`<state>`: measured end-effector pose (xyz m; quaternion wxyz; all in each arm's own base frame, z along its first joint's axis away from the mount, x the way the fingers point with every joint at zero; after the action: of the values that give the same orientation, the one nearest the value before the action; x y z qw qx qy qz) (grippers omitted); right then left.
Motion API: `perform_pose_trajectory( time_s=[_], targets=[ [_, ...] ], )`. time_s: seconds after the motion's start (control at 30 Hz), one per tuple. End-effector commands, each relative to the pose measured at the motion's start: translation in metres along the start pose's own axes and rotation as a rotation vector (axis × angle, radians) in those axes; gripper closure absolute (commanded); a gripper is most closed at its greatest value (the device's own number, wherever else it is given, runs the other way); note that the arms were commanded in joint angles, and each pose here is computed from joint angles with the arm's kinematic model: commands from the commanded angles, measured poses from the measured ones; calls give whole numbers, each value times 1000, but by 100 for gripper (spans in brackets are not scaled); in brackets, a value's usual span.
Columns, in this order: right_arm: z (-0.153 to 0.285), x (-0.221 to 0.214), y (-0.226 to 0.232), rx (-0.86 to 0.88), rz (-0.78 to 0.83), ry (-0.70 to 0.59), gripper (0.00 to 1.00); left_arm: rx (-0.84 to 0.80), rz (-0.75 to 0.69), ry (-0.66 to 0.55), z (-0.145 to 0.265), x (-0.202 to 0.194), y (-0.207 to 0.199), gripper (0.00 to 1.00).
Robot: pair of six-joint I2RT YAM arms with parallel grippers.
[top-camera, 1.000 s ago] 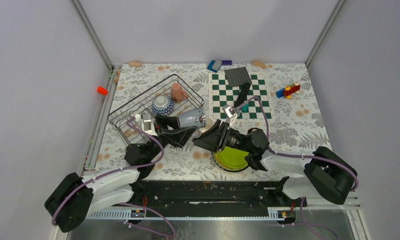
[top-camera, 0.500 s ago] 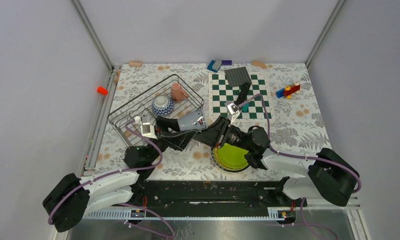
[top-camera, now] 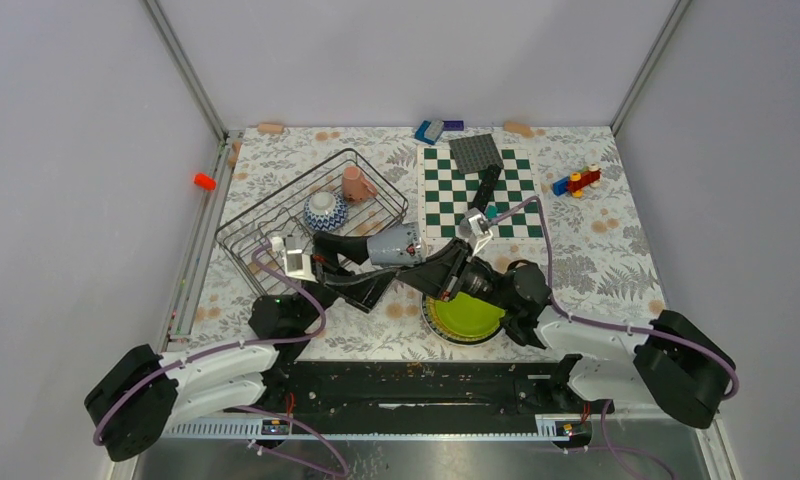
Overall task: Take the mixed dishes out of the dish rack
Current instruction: Pick up the cup from the dish rack, then place the cup at the center of the board.
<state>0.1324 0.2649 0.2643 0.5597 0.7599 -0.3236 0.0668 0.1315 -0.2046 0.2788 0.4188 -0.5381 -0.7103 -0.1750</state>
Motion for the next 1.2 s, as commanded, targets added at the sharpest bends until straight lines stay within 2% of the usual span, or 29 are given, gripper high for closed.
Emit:
perform_pose_trajectory(
  time_s=[0.0,0.17,0.23,0.33,0.47,0.53,0.67,0.77,0.93,1.17],
  targets=[
    [7,13,15,27,144,-94,100,109,-29,-50,8,6,9,1],
    [27,14,-1,-159,244,-127,100,303,-67,-20,28,3,26,1],
    [36,16,-10,-303,297,-97,100,417,-82,87,36,-5,36,1],
    [49,17,-18,-468,375,-29,100,595,-111,158,44,2,48,1],
    [47,13,-20,-518,426,139,100,727,-139,227,46,8,56,1],
    [45,5,-25,-524,411,244,100,835,-154,300,51,7,63,1],
    [42,-9,-37,-527,400,387,100,1073,-189,367,58,11,77,1],
    [41,-20,-43,-529,407,485,100,1107,-206,399,59,8,80,1],
    [38,-33,-61,-629,451,602,100,1111,-218,403,57,9,81,1],
    [29,-40,-85,-744,491,662,99,1103,-237,408,56,9,81,1]
  ],
)
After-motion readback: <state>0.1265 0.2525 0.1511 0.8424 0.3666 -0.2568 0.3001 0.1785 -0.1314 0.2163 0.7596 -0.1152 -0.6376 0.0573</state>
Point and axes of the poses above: each gripper's point midway between its finger pads, its own z axis back along the fingers, its own y axis along the line the jaws close on, x = y × z, the point moved 8 cm from there along z, back along the fingers, and after that the axes turned 13 degrees about -z, right-handed, at the moved point
